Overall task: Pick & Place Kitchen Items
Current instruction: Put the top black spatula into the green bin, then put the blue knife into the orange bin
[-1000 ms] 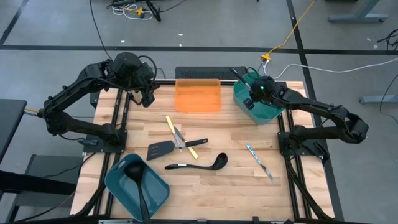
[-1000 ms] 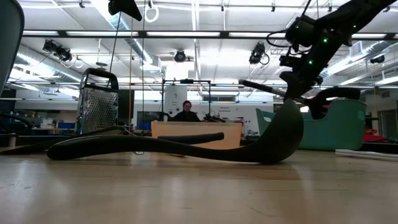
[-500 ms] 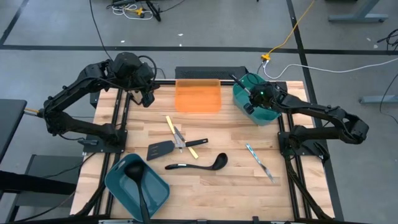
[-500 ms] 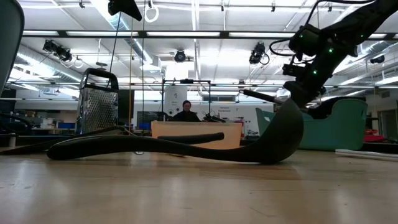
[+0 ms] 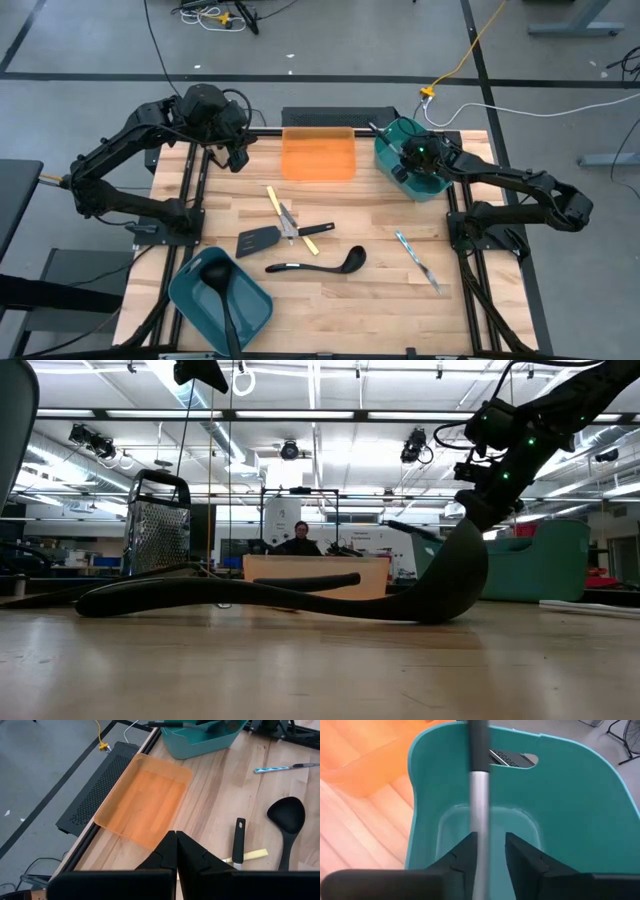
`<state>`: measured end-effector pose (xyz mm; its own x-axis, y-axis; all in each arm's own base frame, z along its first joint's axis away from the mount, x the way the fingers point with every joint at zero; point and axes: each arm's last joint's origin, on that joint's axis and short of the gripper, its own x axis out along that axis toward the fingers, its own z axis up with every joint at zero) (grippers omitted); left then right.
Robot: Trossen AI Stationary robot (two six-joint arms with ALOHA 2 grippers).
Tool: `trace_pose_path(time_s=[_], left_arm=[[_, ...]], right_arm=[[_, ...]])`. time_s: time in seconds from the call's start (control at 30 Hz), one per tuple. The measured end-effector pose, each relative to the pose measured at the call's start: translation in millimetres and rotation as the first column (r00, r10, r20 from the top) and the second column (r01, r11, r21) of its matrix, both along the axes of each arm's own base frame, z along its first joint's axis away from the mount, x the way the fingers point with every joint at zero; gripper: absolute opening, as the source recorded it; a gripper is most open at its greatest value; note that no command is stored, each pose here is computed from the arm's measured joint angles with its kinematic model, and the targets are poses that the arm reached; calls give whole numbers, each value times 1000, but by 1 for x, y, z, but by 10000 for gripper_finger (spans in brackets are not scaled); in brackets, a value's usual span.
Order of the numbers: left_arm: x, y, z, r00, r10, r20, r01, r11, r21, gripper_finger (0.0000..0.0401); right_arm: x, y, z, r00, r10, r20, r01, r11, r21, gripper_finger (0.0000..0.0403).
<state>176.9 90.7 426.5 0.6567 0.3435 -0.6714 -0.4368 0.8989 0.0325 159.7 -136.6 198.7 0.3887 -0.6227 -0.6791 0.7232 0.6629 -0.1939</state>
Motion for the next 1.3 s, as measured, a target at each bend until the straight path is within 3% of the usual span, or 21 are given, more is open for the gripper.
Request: trace_pose_path(time_s=[0.5, 0.97, 1.3], left_arm=[[0, 0, 0, 1000, 10, 4, -9, 1000, -9, 2], [0, 0, 0, 1000, 6, 3, -6, 1000, -6, 2], [0, 0, 0, 1000, 0, 0, 0, 1000, 0, 2]], right_arm=[[-2, 3, 5, 1000, 24, 14, -24, 1000, -13, 190], [-6, 6, 69, 993, 61, 99, -48, 991, -129, 192], [-6, 8, 80, 988, 88, 124, -74, 991, -112, 191]])
